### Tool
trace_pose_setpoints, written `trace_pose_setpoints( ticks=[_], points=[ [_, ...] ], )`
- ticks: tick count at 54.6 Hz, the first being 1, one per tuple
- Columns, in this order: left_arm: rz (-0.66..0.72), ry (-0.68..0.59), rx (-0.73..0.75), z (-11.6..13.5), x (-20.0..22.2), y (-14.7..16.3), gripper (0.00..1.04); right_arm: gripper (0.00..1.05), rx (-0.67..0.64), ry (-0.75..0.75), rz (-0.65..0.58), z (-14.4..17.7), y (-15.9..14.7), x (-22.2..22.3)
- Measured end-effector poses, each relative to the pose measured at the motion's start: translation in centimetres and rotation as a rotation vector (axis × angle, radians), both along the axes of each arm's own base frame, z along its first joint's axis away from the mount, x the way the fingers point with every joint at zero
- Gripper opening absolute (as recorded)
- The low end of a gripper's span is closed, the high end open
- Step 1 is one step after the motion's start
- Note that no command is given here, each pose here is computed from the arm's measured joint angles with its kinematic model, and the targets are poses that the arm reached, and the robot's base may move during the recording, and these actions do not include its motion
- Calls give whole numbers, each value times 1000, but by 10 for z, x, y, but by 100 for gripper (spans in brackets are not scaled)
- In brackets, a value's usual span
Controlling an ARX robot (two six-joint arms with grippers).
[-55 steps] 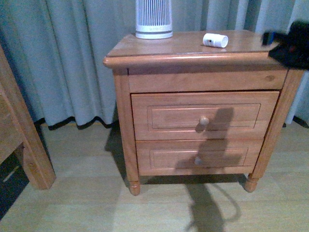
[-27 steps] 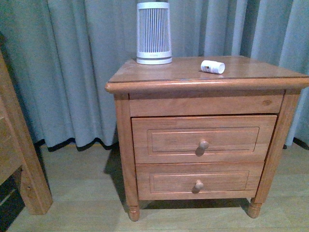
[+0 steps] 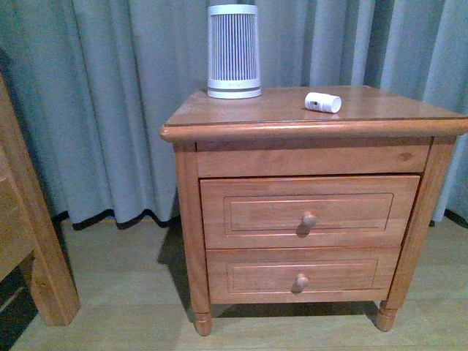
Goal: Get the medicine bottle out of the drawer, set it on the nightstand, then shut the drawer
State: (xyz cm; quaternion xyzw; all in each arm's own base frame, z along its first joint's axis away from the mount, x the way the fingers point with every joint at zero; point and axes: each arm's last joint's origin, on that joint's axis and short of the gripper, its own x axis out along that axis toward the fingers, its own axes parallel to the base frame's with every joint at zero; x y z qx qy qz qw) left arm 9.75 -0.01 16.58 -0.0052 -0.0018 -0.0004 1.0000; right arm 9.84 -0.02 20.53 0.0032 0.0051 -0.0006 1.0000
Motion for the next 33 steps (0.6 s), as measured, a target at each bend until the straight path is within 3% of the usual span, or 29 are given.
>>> trace_pose_setpoints(
  ticks=[33],
  points=[
    [0,0,0,0,0,0,98,3,0,-3,0,-28,0,0]
  ],
)
